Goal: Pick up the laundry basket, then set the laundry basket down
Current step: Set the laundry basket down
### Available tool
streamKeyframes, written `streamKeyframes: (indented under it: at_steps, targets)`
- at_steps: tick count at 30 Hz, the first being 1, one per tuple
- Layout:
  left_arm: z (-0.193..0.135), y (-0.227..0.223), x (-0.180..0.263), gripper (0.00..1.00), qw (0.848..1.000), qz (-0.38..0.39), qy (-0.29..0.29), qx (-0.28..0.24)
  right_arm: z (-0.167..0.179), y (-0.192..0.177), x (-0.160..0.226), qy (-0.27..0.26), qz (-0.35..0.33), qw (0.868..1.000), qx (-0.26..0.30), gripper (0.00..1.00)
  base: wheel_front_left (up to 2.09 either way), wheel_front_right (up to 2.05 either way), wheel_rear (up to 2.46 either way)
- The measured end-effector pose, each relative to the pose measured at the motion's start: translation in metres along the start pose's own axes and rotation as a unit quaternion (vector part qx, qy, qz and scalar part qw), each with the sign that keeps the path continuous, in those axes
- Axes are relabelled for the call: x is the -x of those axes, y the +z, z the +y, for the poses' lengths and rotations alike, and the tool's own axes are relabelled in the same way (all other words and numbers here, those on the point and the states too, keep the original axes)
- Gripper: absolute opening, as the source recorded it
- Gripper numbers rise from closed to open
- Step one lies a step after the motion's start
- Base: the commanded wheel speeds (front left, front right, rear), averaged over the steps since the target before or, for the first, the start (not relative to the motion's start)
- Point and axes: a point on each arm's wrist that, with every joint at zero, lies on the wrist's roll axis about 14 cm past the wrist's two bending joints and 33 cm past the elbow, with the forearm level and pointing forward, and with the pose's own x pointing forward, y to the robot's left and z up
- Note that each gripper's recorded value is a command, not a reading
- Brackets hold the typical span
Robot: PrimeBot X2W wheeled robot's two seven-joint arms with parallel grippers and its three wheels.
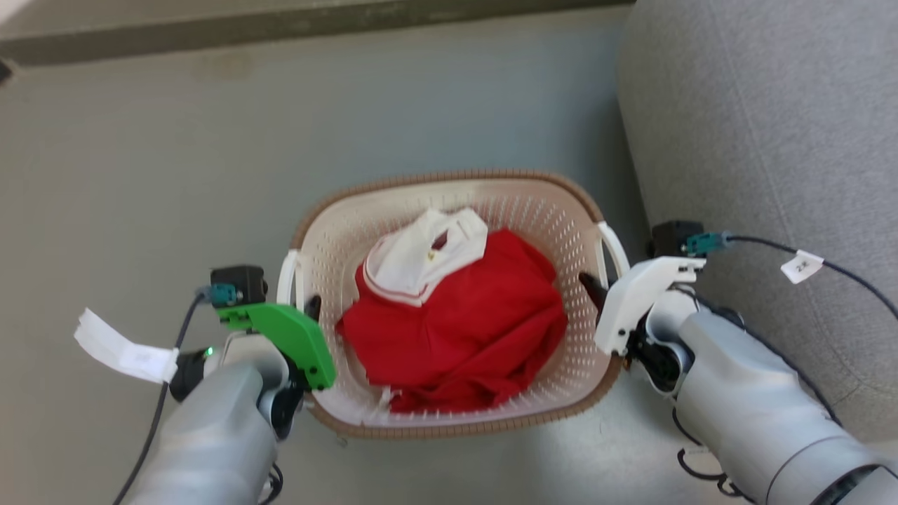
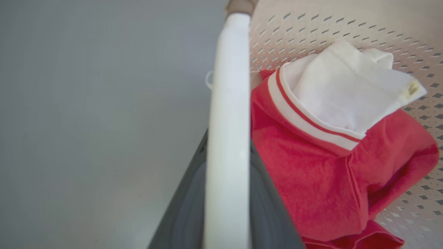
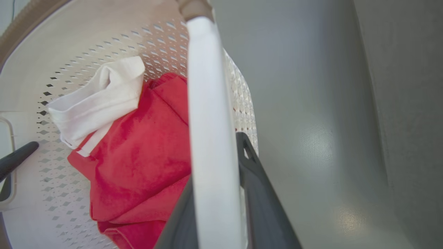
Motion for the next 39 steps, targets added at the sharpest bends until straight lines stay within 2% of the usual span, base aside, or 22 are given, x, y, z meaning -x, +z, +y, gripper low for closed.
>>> streamKeyframes:
  at_steps: [27, 39]
  targets:
    - [0.038, 0.007, -0.106, 0.00, 0.999, -0.016, 0.002, 0.028, -0.051, 0.009, -0.098, -0.011, -0.014, 1.000, -0.003, 0.00, 0.00, 0.00, 0.00]
    - [0.062, -0.031, -0.136, 0.00, 0.999, 0.020, 0.014, 0.037, -0.070, -0.025, -0.133, -0.018, 0.015, 1.000, -0.017, 0.00, 0.00, 0.00, 0.00]
